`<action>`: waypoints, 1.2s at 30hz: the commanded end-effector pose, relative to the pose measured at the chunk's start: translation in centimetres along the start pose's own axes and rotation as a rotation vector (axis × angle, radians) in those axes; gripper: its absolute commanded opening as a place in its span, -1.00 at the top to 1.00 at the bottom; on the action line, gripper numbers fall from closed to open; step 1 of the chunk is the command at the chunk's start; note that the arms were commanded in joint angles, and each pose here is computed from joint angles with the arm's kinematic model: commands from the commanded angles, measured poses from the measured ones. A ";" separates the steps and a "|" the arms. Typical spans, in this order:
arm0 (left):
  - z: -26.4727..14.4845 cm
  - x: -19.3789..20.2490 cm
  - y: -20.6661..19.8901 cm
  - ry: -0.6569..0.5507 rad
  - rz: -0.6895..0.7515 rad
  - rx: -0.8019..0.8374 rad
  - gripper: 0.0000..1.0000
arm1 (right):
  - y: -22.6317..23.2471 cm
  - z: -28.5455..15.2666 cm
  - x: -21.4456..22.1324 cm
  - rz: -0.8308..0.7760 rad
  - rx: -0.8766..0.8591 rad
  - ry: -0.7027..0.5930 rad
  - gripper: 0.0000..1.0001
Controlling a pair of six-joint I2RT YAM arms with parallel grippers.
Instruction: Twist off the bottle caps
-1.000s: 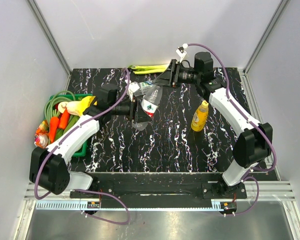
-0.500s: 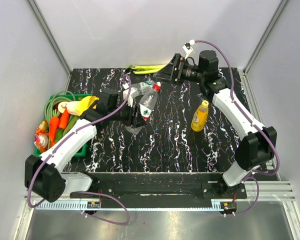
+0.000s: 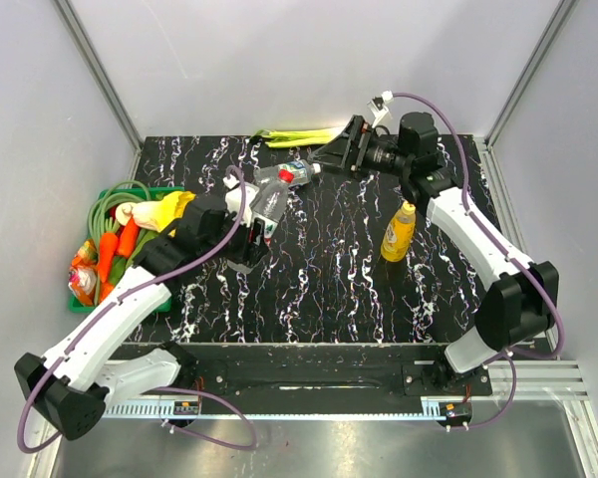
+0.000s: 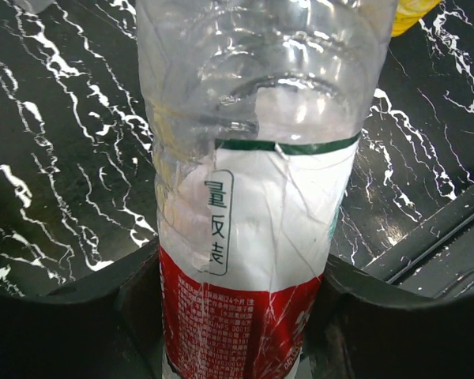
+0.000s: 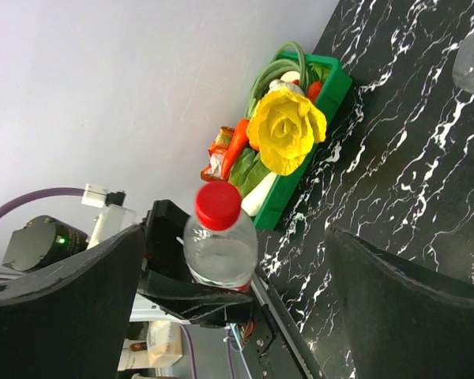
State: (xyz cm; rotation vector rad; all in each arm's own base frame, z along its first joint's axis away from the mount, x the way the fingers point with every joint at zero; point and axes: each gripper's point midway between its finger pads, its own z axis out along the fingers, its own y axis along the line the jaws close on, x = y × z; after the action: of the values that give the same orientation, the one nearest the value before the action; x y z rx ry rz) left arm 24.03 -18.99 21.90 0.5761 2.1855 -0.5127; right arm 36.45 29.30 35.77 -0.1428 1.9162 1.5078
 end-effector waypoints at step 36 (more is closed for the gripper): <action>-0.3 -2.0 0.4 -0.068 -0.032 -0.107 -0.09 | 2.8 6.3 2.4 0.005 -0.073 0.018 -0.70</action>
State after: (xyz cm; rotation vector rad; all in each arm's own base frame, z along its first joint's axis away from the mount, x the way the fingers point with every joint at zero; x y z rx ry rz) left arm 24.41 -17.67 20.59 0.4936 2.2278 -0.3656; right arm 35.58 35.65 33.39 -0.1505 1.9702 1.5656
